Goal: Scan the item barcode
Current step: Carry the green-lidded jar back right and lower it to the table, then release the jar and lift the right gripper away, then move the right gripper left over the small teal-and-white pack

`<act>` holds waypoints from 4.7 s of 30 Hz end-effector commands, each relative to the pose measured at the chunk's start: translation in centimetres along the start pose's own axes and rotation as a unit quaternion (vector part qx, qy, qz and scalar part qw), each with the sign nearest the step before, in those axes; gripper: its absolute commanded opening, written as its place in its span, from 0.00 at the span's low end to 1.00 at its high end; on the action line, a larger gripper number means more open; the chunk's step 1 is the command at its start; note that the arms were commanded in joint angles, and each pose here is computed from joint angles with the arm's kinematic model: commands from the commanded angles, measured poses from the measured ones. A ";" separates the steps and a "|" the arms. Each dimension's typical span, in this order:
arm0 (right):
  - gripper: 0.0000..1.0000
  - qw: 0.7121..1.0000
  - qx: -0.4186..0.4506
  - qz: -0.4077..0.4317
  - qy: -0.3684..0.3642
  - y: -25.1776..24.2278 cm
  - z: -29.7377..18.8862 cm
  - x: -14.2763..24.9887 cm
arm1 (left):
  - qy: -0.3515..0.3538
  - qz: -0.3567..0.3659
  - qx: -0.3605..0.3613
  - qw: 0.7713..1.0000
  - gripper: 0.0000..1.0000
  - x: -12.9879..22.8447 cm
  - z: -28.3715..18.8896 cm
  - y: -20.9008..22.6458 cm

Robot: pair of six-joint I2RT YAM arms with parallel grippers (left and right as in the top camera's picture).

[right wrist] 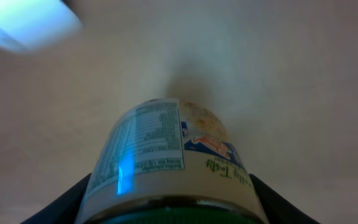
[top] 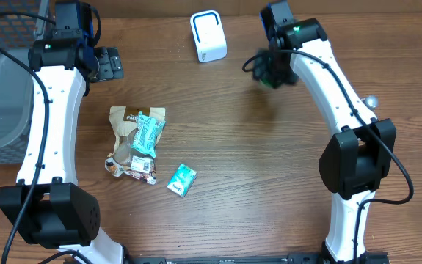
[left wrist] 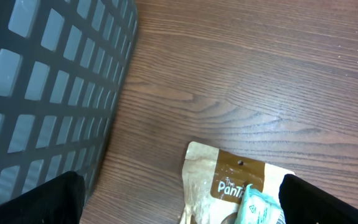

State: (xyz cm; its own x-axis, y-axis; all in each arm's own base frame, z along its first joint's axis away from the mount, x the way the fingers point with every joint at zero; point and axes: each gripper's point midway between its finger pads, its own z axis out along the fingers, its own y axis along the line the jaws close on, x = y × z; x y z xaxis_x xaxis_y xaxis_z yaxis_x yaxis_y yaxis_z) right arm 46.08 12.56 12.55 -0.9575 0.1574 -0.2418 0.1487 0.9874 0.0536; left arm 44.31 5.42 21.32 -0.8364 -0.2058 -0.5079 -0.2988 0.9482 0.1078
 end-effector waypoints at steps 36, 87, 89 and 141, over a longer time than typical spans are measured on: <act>1.00 0.991 0.092 0.028 0.089 -7.3 4.4 4.6 | -0.017 0.004 0.000 1.000 1.00 -0.8 -1.1 0.1; 0.07 0.978 0.015 0.069 0.197 -5.5 4.4 9.2 | -0.017 0.004 0.000 1.000 1.00 -0.8 -1.1 0.1; 0.07 0.976 -0.013 0.064 0.209 -3.9 4.2 9.8 | -0.017 0.004 0.000 1.000 1.00 -0.8 -1.1 0.1; 0.04 0.963 -0.123 -0.018 0.240 9.5 -2.9 17.4 | -0.017 0.004 0.000 1.000 1.00 -0.8 -1.1 0.1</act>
State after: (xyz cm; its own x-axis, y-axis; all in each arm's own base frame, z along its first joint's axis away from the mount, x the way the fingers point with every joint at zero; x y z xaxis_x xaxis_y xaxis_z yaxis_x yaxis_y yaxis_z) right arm 30.60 24.32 7.92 -0.9515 0.0758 0.2983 0.1519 0.9586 0.2410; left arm 44.31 5.42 21.32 -0.8366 -0.2058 -0.5076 -0.2988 0.9482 0.1079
